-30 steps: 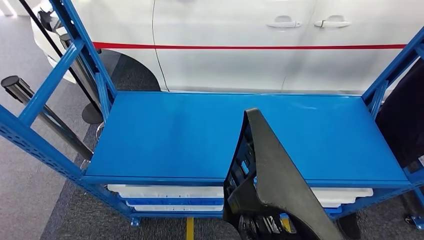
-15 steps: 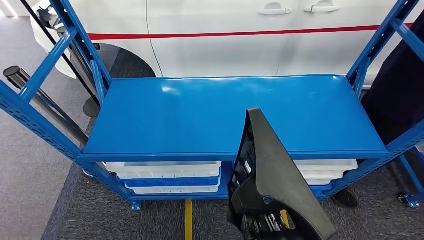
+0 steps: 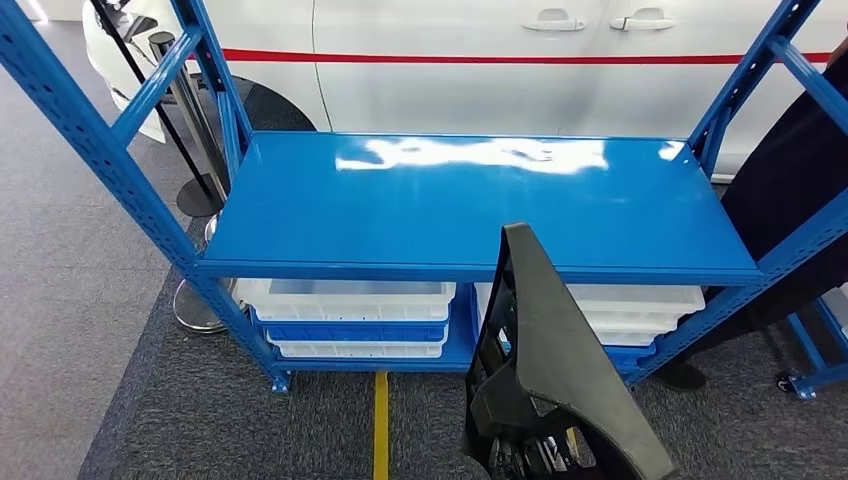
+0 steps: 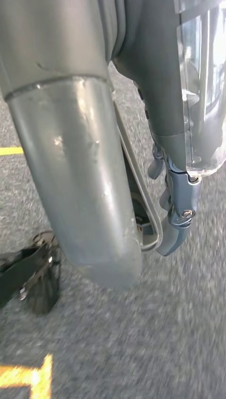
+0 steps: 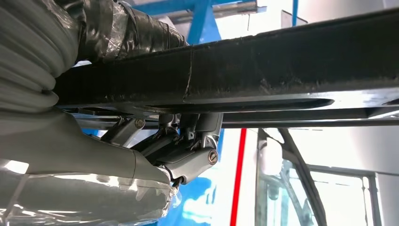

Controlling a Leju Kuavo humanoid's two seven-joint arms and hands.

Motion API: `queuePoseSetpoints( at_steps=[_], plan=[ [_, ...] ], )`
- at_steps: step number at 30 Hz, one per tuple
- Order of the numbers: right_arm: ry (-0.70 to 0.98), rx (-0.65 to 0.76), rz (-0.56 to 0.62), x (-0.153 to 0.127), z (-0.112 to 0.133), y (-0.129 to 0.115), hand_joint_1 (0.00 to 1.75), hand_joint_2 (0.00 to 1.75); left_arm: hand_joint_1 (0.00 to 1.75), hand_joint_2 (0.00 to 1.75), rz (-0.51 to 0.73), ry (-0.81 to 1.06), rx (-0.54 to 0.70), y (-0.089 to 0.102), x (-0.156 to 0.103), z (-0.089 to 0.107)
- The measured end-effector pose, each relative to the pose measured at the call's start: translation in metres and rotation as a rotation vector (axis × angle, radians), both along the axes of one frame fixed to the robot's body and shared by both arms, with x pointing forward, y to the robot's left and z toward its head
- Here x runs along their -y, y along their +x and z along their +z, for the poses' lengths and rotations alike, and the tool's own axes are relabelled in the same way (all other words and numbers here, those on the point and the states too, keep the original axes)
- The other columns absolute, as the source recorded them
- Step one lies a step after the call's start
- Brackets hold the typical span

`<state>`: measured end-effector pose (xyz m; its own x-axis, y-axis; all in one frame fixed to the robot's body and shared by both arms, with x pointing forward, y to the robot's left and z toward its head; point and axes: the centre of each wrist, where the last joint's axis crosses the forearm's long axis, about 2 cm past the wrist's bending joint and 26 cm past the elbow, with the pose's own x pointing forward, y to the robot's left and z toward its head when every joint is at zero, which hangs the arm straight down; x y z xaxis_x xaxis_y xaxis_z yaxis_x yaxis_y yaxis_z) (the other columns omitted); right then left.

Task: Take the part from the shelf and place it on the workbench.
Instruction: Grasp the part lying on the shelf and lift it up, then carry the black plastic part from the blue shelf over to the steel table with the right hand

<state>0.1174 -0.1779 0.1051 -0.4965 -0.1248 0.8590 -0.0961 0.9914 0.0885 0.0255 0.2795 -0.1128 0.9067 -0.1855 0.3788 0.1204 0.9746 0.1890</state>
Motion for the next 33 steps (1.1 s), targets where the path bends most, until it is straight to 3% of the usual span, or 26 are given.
queuePoseSetpoints(
  at_steps=[33],
  plan=[
    [0.018,-0.032,-0.051,0.0028,-0.0009,-0.0079,1.75,1.75,0.00,0.00,-0.019,0.004,-0.011,-0.0015,-0.0027,-0.0002]
  ],
)
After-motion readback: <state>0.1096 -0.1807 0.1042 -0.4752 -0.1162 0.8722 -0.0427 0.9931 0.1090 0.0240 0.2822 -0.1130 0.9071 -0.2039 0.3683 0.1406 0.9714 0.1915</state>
